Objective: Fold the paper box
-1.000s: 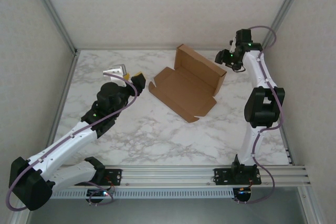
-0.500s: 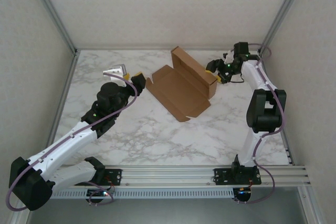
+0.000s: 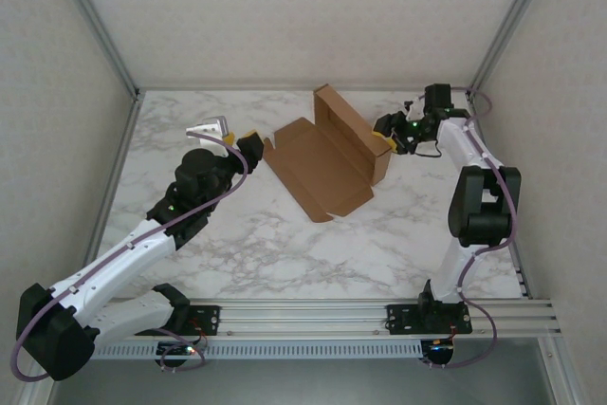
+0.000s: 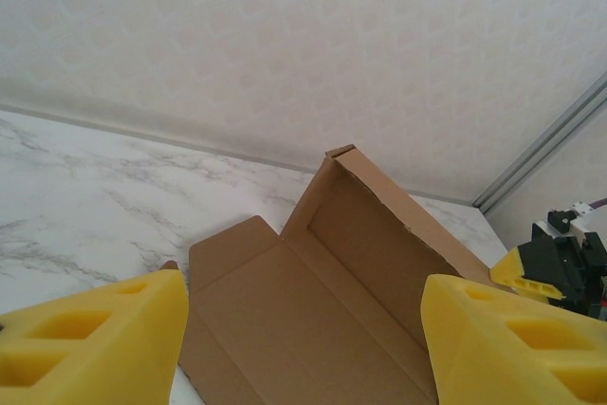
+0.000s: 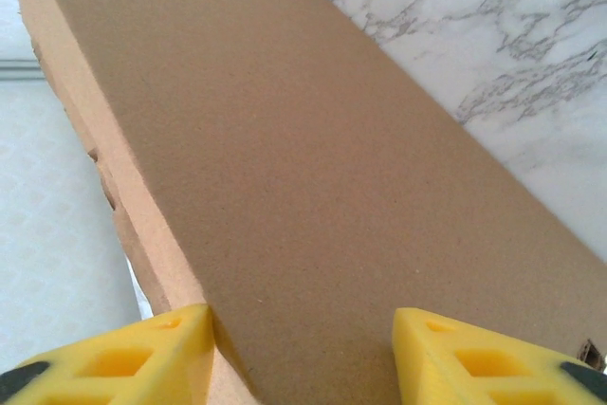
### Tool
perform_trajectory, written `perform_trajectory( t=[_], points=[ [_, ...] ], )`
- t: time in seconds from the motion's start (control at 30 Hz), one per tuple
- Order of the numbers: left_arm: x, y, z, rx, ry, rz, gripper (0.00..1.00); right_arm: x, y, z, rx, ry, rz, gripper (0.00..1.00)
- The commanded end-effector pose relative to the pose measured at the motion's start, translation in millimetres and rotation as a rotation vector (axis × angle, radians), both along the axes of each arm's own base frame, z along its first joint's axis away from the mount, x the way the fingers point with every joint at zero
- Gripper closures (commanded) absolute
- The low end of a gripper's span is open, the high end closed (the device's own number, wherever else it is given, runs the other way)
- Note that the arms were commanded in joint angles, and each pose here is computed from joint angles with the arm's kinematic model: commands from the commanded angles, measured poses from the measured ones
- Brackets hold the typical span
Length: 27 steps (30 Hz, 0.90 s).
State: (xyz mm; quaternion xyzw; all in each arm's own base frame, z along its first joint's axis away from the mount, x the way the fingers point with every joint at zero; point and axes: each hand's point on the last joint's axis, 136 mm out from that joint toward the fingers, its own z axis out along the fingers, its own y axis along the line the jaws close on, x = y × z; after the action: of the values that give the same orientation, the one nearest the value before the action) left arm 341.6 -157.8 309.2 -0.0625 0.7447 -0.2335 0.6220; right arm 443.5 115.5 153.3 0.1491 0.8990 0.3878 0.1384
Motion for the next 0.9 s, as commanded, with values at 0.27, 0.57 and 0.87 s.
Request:
perform_trajectory(
  t=[0.27, 0.57, 0.87],
  points=[
    [0, 8, 7, -0.007, -0.024, 0.029, 0.33, -17, -30, -45, 0.119, 0.154, -0.163, 0.55],
    [-7, 21, 25, -0.024, -0.067, 0.072, 0.34, -33, -54, -66, 0.081, 0.192, -0.243, 0.57],
    [-22, 42, 69, -0.077, -0.150, 0.139, 0.34, -47, -67, -87, 0.025, 0.216, -0.302, 0.58]
  ],
)
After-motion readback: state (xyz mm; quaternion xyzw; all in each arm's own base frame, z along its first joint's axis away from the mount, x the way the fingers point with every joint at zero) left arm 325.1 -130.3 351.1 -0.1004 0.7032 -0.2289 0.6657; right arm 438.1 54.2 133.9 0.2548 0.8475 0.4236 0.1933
